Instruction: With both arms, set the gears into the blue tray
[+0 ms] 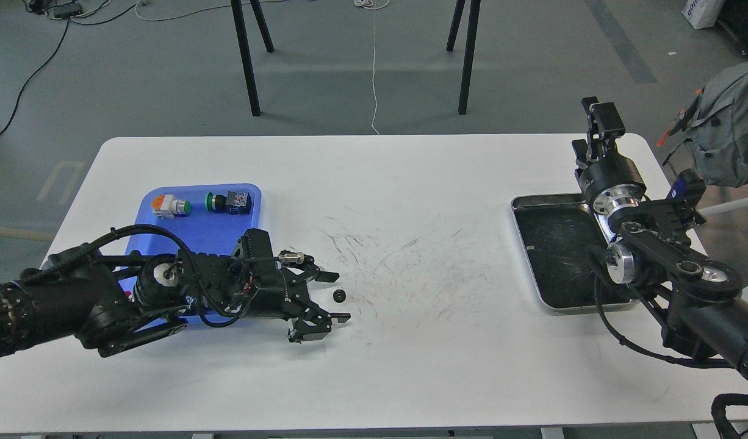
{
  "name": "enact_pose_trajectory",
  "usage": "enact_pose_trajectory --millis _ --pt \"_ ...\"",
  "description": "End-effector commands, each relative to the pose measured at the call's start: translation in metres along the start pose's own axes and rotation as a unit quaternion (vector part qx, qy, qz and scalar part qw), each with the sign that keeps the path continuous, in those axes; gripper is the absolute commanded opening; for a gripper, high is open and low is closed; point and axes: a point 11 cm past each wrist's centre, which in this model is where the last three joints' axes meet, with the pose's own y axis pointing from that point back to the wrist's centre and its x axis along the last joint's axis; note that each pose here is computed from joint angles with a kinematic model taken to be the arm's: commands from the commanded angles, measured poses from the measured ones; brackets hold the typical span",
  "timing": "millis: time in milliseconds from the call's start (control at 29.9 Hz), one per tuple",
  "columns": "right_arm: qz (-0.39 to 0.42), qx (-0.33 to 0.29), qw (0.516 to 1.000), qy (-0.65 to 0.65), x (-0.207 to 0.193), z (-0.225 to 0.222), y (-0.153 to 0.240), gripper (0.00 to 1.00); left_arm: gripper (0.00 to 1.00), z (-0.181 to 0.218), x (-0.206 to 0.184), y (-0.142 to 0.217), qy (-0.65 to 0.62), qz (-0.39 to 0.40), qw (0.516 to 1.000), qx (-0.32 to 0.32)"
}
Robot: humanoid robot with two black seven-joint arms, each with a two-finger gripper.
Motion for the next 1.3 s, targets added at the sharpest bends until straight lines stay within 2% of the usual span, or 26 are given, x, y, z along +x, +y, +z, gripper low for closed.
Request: enact_pose_trajectory --millis 0,635,1270 --pt "-0.003 0.029 0.999 -0.014 -0.004 -0.007 0.003 0.93 0.78 -0.001 0.002 0.0 0.001 0.003 1.0 0.002" --pt "-0.007 0.022 1.0 -0.009 -0.005 -0.001 0.006 0.93 0.71 -0.002 0.002 -0.015 -0.002 -0.001 1.0 0.003" --pt "-0.008 0.015 1.0 -0.008 -0.005 0.005 0.01 0.94 0.5 -0.006 -0.002 -0.01 0.0 0.0 1.0 0.011"
